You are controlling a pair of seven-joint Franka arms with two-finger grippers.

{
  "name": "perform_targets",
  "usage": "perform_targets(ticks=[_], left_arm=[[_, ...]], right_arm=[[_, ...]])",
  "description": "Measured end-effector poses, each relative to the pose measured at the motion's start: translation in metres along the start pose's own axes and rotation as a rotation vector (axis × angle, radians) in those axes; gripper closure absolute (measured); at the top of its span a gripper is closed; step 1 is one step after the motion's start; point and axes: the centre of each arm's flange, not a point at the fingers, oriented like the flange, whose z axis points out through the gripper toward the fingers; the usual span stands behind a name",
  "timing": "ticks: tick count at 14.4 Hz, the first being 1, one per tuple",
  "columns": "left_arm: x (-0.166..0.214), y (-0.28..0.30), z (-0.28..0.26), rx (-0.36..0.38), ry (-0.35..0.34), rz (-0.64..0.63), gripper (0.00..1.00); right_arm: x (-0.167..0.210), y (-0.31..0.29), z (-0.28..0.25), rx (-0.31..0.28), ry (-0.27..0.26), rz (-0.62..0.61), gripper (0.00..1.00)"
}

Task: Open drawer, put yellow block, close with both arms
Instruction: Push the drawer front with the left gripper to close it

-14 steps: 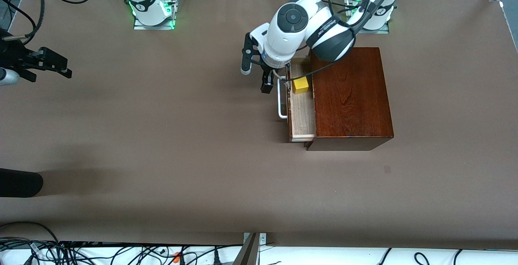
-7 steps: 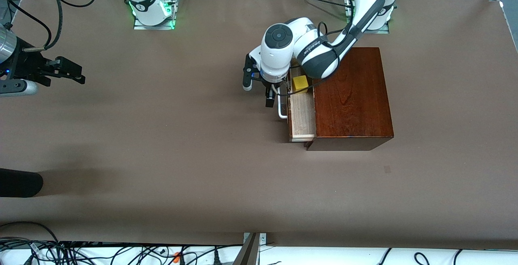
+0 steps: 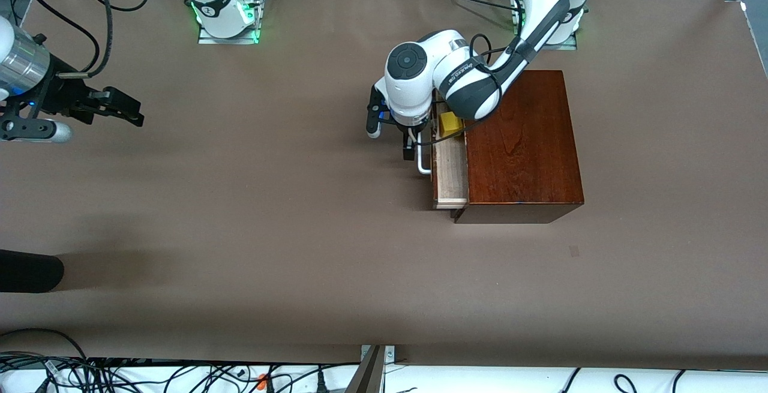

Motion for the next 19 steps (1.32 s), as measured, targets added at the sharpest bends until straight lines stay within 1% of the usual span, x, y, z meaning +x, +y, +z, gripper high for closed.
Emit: perform_targets(ticks=[2, 5, 7, 10, 12, 14, 15, 17, 19], left_arm=[[-0.014, -0.006, 0.001, -0.023, -0.042, -0.021, 0.0], [-0.036, -0.016, -0.004, -0.037, -0.074, -0.055, 0.0], [-0.045, -0.021, -0.007, -0.039, -0.08, -0.071, 0.0], [-0.047, -0.022, -0.009, -0.035, -0.079, -0.075, 0.0], [-0.049, -0.026, -0.023, -0.015, -0.072, -0.084, 0.0], [-0.054, -0.029, -0.056, 0.0, -0.066, -0.127, 0.0], [-0.058, -0.028, -0.081, -0.012, -0.054, -0.173, 0.0], [-0.074, -0.025, -0.139, -0.037, -0.057, -0.302, 0.0], [-0.106, -0.026, -0.195, -0.043, -0.088, -0.486, 0.0]], right_arm=[[0.0, 0.001, 0.0, -0.002, 0.001, 0.001, 0.0], [0.001, 0.003, 0.0, -0.004, 0.002, -0.01, 0.0], [0.001, 0.004, -0.001, -0.004, 0.003, -0.017, 0.0], [0.001, 0.005, -0.001, -0.004, 0.004, -0.016, 0.0], [0.001, 0.007, -0.001, -0.004, 0.004, -0.013, 0.0], [0.001, 0.008, -0.001, -0.004, 0.004, -0.011, 0.0], [0.001, 0.008, -0.001, -0.004, 0.005, -0.011, 0.0], [0.001, 0.008, -0.001, -0.004, 0.005, -0.011, 0.0], [0.001, 0.008, -0.001, -0.004, 0.005, -0.01, 0.0]])
